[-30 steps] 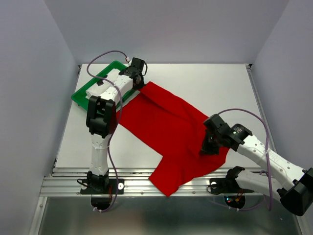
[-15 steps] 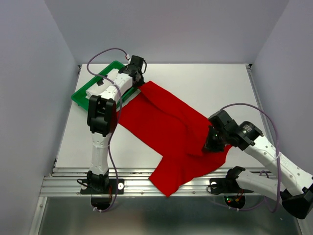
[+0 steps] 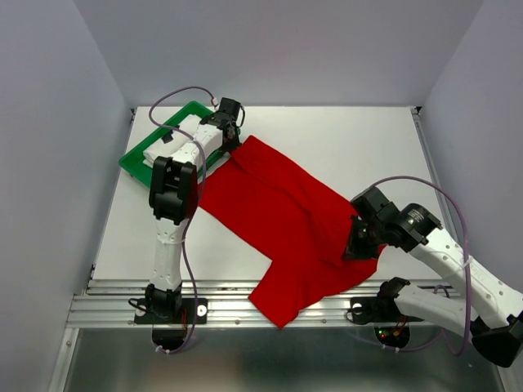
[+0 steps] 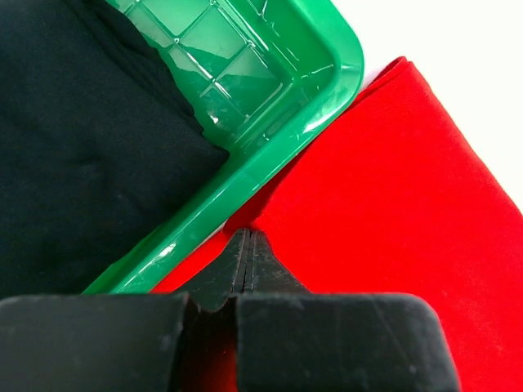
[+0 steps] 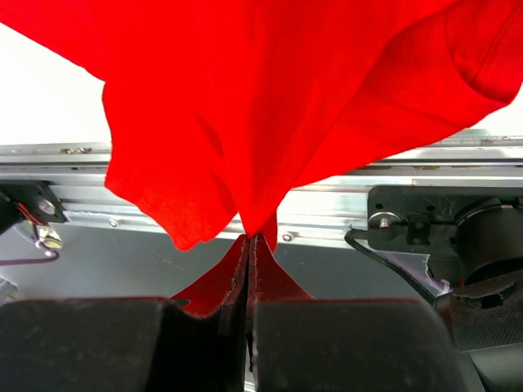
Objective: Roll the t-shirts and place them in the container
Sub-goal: Fold the T-shirt at the center of the board.
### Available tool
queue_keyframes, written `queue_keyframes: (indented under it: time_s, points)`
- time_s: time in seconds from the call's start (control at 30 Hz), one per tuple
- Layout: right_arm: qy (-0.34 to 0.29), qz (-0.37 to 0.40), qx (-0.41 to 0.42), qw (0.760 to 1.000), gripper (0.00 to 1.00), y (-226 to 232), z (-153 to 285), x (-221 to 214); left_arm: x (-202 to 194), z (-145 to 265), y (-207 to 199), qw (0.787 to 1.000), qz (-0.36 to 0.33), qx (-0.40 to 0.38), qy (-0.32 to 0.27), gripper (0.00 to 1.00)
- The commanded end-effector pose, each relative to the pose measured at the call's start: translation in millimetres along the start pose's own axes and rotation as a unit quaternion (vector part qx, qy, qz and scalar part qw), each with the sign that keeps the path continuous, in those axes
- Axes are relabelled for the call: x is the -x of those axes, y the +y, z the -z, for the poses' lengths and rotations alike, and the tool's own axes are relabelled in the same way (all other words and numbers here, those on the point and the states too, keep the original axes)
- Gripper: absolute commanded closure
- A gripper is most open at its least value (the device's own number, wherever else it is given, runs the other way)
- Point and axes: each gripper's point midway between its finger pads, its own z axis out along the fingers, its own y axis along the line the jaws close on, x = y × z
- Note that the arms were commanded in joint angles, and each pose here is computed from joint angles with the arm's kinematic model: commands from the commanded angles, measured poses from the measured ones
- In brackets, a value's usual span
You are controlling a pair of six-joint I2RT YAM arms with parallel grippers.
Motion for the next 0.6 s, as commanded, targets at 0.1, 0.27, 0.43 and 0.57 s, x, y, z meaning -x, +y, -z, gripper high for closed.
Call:
queue_keyframes:
  time_s: [0.1, 0.27, 0.43, 0.57]
  points:
    - [0.029, 0.017, -0.01, 0.999, 0.73, -6.8, -0.2, -12.7, 17.3, 7.4, -8.6, 1.0, -0.011, -0.019, -0.01, 0.99]
    - [0.017, 0.001, -0.044, 0.999, 0.39, -19.4, -0.2, -10.7, 28.9, 16.0, -17.7, 0.999, -0.01, -0.035, -0.016, 0.63]
    - [-0.049, -0.038, -0.073, 0.995, 0.34, -27.6, 5.9, 10.7, 45.7, 43.1, -42.0, 0.996, -0.02, -0.075, -0.036, 0.43]
    - [-0.051, -0.039, -0.053, 0.997, 0.4, -13.3, -10.4, 18.5, 41.7, 67.2, -74.8, 0.992, -0.044, -0.113, -0.044, 0.43]
